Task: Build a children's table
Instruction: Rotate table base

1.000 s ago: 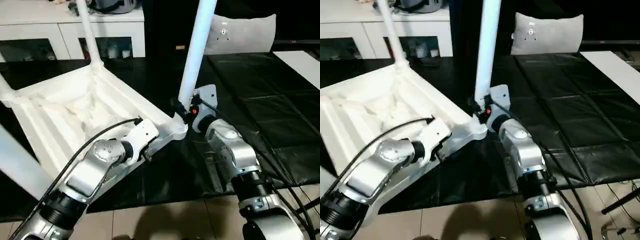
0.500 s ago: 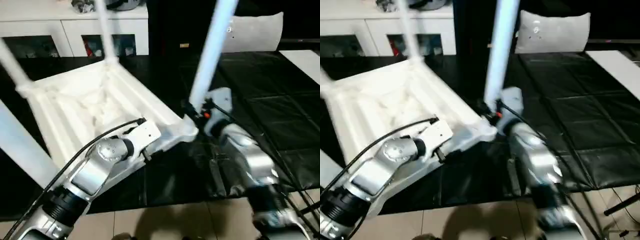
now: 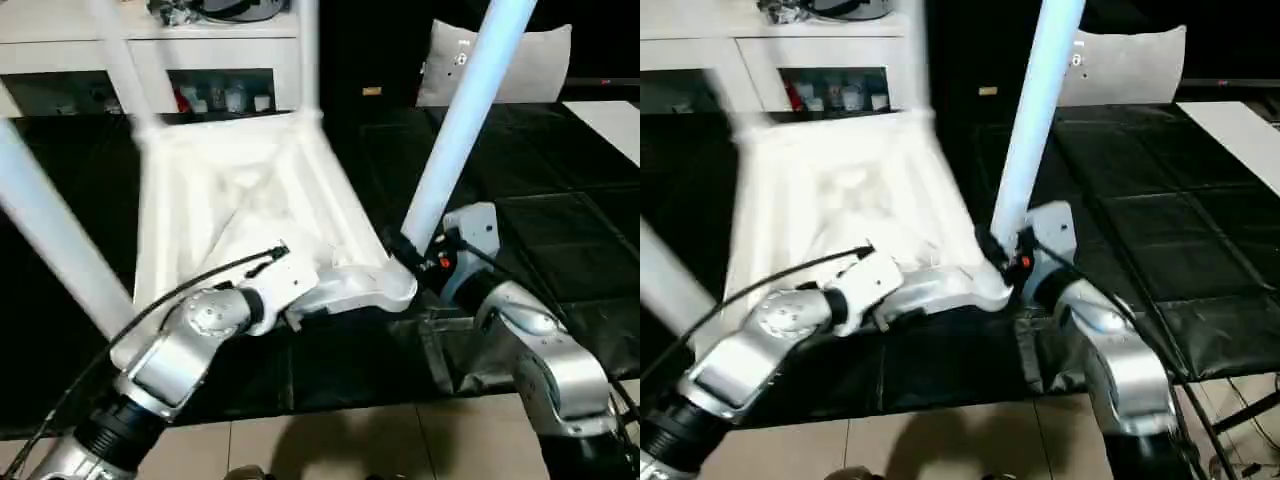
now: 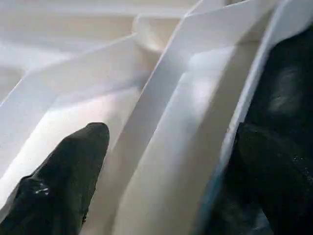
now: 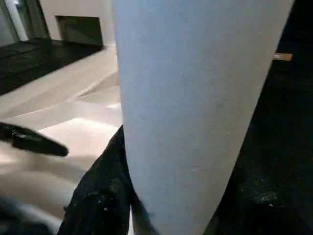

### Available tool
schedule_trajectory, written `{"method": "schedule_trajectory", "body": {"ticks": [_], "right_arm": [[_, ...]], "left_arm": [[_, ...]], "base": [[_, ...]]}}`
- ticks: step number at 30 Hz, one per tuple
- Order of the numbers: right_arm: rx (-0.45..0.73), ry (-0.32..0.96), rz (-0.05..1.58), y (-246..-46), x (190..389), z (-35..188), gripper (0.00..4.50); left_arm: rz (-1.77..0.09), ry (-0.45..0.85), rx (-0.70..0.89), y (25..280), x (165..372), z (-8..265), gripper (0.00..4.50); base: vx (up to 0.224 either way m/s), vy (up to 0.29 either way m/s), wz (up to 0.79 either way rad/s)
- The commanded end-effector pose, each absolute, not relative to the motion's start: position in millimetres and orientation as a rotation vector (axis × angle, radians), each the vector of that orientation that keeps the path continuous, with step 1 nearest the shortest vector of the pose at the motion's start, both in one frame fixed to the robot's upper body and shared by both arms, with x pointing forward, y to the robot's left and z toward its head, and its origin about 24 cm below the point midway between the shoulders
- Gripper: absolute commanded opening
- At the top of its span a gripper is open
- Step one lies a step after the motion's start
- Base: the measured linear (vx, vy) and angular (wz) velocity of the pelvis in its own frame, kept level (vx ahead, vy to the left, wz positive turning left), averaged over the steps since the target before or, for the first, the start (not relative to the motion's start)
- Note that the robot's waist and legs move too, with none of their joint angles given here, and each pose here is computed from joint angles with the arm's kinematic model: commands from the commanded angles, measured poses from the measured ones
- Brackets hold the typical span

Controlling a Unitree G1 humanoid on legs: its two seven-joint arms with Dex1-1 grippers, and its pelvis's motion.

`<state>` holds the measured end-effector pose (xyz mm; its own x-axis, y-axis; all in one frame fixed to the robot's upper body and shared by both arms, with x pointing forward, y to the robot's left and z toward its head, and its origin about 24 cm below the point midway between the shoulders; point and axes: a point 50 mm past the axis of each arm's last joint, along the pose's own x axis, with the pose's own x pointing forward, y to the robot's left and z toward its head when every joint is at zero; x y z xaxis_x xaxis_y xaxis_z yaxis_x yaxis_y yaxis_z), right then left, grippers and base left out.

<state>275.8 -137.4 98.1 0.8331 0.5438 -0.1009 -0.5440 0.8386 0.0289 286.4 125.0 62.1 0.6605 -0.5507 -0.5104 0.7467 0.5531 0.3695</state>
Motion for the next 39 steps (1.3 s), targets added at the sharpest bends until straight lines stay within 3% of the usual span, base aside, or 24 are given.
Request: {"method": "schedule_trajectory", "body": {"ticks": [1, 9, 16, 22, 24, 29, 31, 39], "right_arm": [[0.014, 0.171, 0.612, -135.5, 270.0, 88, 1.82], [0.031, 0.150, 0.709, -131.4, 275.0, 91, 1.82], [-0.008, 0.162, 0.737, -145.9, 275.8, 89, 1.82], [0.054, 0.186, 0.847, -151.8, 269.1, 92, 1.82], [0.058, 0.195, 0.887, -156.1, 266.1, 92, 2.52], [0.031, 0.198, 0.907, -166.5, 265.1, 91, 2.81], [-0.018, 0.194, 0.890, -179.2, 264.8, 93, 3.01], [-0.075, 0.193, 0.900, -199.5, 259.1, 98, 3.59]], "left_arm": [[-0.595, 0.333, 0.647, 156, 300, 74, 4.50], [-0.879, 0.202, 0.445, 134, 288, 82, 4.50], [-1.039, 0.204, 0.522, 133, 301, 76, 4.08], [-1.119, 0.249, 0.588, 133, 316, 71, 3.66], [-1.172, 0.278, 0.575, 131, 318, 67, 3.33], [-1.263, 0.326, 0.558, 127, 323, 61, 3.20], [-1.383, 0.373, 0.477, 120, 322, 63, 2.94], [-1.492, 0.359, 0.413, 107, 322, 67, 2.37]], "base": [[0.000, 0.000, 0.00], [0.000, 0.000, 0.00], [0.000, 0.000, 0.00], [0.000, 0.000, 0.00], [0.000, 0.000, 0.00], [0.000, 0.000, 0.00], [0.000, 0.000, 0.00], [0.000, 0.000, 0.00]]}}
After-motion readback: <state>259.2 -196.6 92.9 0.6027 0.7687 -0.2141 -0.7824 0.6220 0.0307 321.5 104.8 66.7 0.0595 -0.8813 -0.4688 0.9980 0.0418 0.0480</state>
